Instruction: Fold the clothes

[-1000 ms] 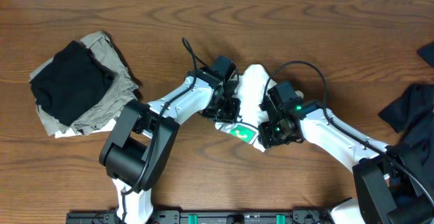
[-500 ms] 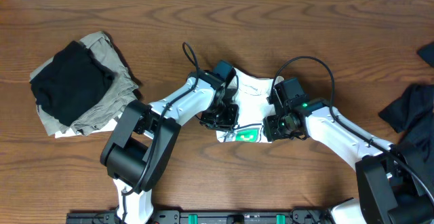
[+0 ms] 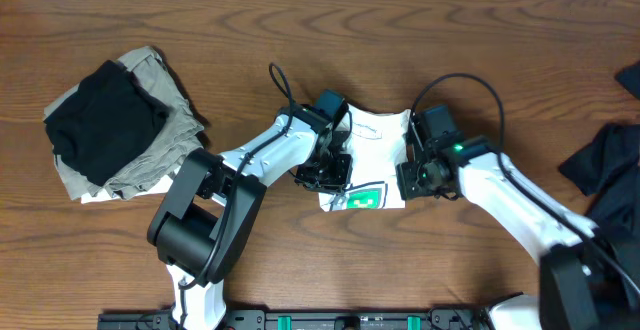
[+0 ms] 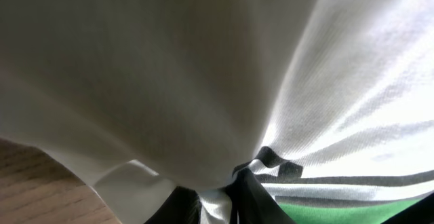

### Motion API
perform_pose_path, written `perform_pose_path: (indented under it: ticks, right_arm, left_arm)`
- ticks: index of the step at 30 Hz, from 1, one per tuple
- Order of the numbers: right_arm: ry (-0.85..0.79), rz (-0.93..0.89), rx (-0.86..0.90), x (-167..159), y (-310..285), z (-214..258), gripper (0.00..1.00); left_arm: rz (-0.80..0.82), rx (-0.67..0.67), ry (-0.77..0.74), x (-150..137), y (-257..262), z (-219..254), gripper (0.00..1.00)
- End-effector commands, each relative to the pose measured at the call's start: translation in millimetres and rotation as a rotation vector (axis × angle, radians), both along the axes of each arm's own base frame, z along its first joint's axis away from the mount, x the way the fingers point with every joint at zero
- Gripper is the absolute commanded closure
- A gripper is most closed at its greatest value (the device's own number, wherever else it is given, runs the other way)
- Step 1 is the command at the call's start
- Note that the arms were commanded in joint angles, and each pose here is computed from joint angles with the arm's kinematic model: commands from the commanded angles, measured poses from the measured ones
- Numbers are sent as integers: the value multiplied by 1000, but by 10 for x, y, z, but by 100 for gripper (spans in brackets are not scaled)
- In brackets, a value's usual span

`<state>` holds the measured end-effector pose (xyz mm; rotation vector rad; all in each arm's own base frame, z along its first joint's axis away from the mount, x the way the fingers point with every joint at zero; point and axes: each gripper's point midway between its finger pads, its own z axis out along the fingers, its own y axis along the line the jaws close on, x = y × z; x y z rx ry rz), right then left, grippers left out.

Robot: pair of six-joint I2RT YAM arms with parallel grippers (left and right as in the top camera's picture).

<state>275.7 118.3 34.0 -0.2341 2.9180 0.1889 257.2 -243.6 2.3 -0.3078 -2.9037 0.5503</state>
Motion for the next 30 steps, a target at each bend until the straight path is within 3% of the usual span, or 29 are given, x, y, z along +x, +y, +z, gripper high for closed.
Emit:
perform_pose_path:
  ticks: [1, 6, 13, 18, 30]
  right_arm:
    - [-87, -33, 80, 131, 80, 342, 37]
    - [7, -43, 221, -55, 299, 340, 46]
    - [75, -169, 182, -245, 156, 26, 48]
    - [59, -158, 221, -253, 205, -65, 50]
    - [50, -155, 230, -236, 221, -85, 65]
  left_arm:
    - [-4, 79, 4, -72, 162, -124, 80]
    - [-4, 79, 4, -71, 161, -124, 79]
    - [-4, 78, 2, -66, 159, -124, 79]
    - [-4, 78, 1, -66, 158, -124, 79]
    - [-4, 78, 2, -67, 159, -124, 79]
